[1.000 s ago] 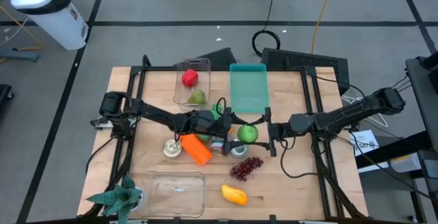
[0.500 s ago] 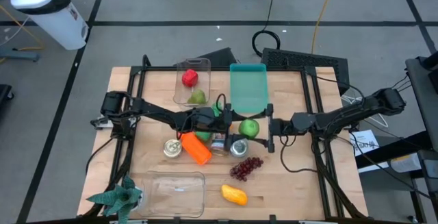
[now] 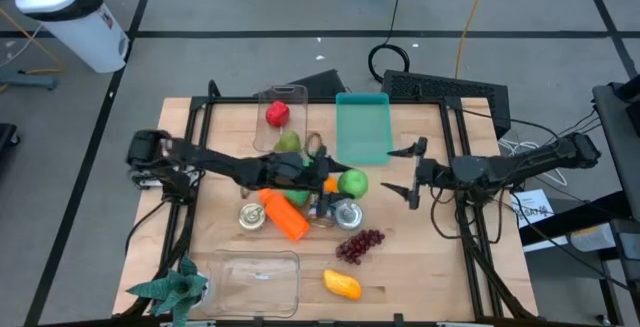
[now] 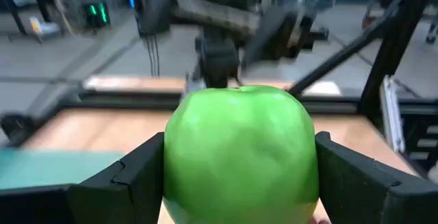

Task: Pick & Place Food Item
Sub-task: Put the green apple into the top transparent bin, then put the purple grapes into the top transparent bin

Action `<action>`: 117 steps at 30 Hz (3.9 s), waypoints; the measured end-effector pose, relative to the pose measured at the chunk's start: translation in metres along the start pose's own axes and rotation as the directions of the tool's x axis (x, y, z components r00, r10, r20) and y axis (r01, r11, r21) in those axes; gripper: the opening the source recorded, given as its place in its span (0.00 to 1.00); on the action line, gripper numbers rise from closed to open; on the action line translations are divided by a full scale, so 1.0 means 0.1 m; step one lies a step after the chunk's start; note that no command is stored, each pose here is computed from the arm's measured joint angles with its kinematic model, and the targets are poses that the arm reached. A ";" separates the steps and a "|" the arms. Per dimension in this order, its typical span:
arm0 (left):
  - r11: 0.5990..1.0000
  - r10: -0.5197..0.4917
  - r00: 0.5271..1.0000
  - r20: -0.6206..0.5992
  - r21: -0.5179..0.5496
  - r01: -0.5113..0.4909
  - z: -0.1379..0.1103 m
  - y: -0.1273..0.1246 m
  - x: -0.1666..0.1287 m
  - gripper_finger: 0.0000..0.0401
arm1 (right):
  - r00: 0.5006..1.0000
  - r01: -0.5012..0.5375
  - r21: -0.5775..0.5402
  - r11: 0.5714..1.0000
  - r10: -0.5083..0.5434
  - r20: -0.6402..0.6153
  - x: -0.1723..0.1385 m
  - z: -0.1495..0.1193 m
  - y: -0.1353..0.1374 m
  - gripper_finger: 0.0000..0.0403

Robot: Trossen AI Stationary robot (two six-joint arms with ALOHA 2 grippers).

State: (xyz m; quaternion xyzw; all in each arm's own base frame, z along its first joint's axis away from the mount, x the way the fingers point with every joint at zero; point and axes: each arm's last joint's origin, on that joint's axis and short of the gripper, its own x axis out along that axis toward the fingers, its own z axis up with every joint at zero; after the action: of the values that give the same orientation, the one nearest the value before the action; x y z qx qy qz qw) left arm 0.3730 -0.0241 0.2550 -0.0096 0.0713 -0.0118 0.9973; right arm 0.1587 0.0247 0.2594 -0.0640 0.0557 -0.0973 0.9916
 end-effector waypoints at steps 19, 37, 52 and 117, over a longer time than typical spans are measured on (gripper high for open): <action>0.822 0.564 0.813 0.146 -0.198 -0.534 -0.39 0.37 -1.16 0.72 | 0.996 0.063 0.059 0.996 -0.059 -0.065 -0.16 -0.67 -0.12 0.90; 0.583 0.758 0.643 -0.106 -0.332 -0.742 -0.71 0.93 -1.20 0.92 | 0.993 0.091 0.096 0.991 -0.083 -0.083 -0.13 -0.73 -0.23 0.90; 0.481 0.834 0.542 -0.097 -0.350 -0.804 -0.71 1.01 -1.24 0.90 | 0.993 0.091 0.104 0.990 -0.083 -0.083 -0.13 -0.73 -0.23 0.90; 0.811 0.422 0.906 0.036 -0.462 -0.360 -0.41 0.38 -1.24 0.90 | 0.715 -0.448 0.127 0.885 0.440 -0.543 0.63 -1.14 0.97 0.90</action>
State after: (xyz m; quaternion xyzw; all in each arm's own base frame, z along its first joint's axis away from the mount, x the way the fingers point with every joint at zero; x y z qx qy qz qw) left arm 0.2452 0.0165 0.2307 -0.2230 0.0041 0.2111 0.9517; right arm 0.2241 0.0927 0.1275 -0.0242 0.3564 0.1296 0.9250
